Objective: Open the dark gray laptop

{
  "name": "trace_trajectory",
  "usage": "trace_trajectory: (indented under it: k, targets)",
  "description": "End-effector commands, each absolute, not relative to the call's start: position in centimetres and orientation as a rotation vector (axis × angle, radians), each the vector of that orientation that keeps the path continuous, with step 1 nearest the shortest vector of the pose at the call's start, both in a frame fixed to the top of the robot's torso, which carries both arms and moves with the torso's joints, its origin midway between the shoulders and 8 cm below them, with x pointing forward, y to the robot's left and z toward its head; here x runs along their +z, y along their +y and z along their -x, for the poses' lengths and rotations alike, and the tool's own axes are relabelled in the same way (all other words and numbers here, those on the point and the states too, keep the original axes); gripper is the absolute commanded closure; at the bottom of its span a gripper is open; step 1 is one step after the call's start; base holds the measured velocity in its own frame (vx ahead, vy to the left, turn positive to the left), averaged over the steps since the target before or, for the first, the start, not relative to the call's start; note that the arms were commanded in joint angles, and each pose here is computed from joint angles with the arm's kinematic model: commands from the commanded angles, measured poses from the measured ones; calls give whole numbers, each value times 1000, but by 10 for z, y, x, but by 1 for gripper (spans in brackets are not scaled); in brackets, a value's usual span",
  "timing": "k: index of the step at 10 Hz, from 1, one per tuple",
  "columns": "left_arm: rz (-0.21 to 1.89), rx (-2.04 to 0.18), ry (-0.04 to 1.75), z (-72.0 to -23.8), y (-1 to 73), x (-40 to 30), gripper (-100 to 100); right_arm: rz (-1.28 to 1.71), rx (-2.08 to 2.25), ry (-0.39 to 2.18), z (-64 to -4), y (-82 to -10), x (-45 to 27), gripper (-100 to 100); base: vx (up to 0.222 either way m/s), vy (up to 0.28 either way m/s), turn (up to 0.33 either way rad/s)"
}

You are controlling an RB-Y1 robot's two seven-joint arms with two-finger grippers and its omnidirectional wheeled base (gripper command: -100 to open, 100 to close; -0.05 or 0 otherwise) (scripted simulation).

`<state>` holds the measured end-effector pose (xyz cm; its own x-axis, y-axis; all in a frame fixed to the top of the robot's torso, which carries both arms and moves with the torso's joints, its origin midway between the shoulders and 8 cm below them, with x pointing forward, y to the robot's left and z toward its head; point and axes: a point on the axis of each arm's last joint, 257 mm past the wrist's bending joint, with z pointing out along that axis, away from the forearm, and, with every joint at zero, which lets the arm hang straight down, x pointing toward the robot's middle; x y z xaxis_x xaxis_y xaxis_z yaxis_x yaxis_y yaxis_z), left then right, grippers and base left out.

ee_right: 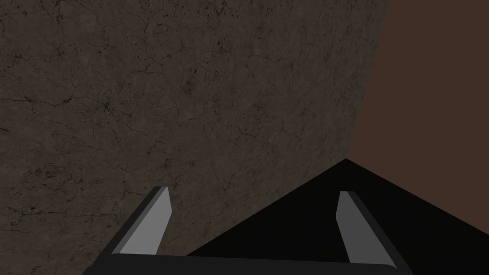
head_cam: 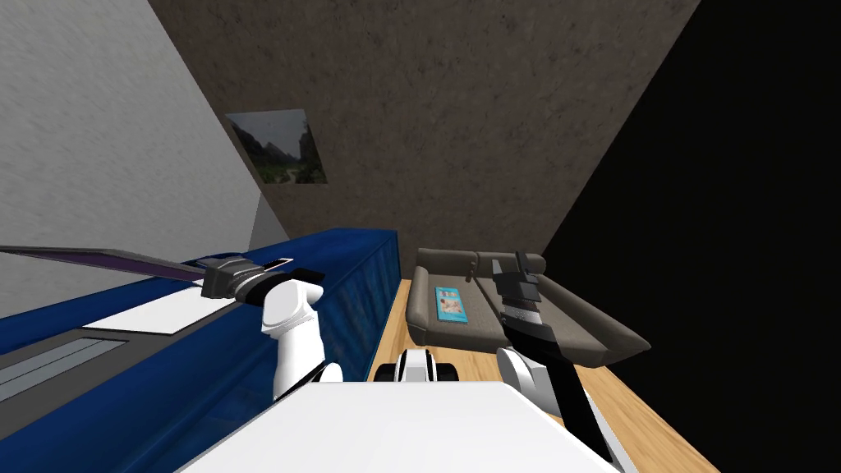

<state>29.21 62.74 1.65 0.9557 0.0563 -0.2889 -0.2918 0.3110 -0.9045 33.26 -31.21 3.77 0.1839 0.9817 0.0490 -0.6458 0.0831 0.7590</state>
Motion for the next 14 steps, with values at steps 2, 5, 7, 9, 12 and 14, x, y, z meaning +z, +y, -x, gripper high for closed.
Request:
trace_trajectory:
  k: [2,5,7,9,12,14]
  targets:
    - [1243,174,132,-272,628,17,100,-751,1313,558,-333,-312,38,0,11,8,2]
    - [1254,148,103,-266,633,11,100,-751,1314,558,-333,-312,38,0,7,-3,5]
    - [1259,125,76,-258,638,8,100,-751,1313,558,-333,-312,38,0,24,-24,22]
    - [1264,98,44,-251,642,4,100,-751,1314,558,-333,-312,38,0,32,-25,13]
    - [1268,64,8,-244,646,1,100,-751,1313,558,-333,-312,38,0,27,-23,16]
    - [1270,36,-25,-236,651,-2,100,-751,1314,558,-333,-312,38,0,23,-22,11]
